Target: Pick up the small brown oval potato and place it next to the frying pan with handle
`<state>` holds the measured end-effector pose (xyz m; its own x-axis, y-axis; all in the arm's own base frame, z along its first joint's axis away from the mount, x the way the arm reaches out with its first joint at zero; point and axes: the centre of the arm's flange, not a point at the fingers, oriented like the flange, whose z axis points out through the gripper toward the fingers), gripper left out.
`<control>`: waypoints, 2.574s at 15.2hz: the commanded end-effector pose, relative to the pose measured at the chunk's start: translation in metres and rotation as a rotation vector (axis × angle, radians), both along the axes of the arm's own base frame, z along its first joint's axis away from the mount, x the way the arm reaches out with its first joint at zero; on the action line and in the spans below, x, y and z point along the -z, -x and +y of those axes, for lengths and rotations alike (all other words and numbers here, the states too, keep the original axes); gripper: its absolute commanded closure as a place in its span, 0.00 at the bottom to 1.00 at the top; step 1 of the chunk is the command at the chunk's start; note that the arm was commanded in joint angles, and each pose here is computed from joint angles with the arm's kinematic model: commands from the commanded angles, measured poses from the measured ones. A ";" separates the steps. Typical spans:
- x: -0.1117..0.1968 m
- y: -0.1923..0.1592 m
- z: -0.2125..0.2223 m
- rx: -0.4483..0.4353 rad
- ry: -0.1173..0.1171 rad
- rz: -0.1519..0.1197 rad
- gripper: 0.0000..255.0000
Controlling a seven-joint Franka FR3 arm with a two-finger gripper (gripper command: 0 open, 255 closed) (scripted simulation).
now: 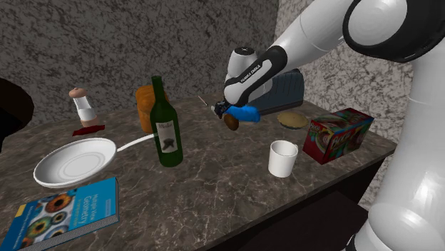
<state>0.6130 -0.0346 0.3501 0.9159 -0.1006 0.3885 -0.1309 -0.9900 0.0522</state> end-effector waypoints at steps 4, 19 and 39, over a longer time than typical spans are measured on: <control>0.045 0.017 0.000 -0.009 -0.010 0.109 1.00; -0.035 0.010 0.003 -0.005 -0.005 0.109 1.00; -0.106 0.024 0.081 -0.005 -0.005 0.109 1.00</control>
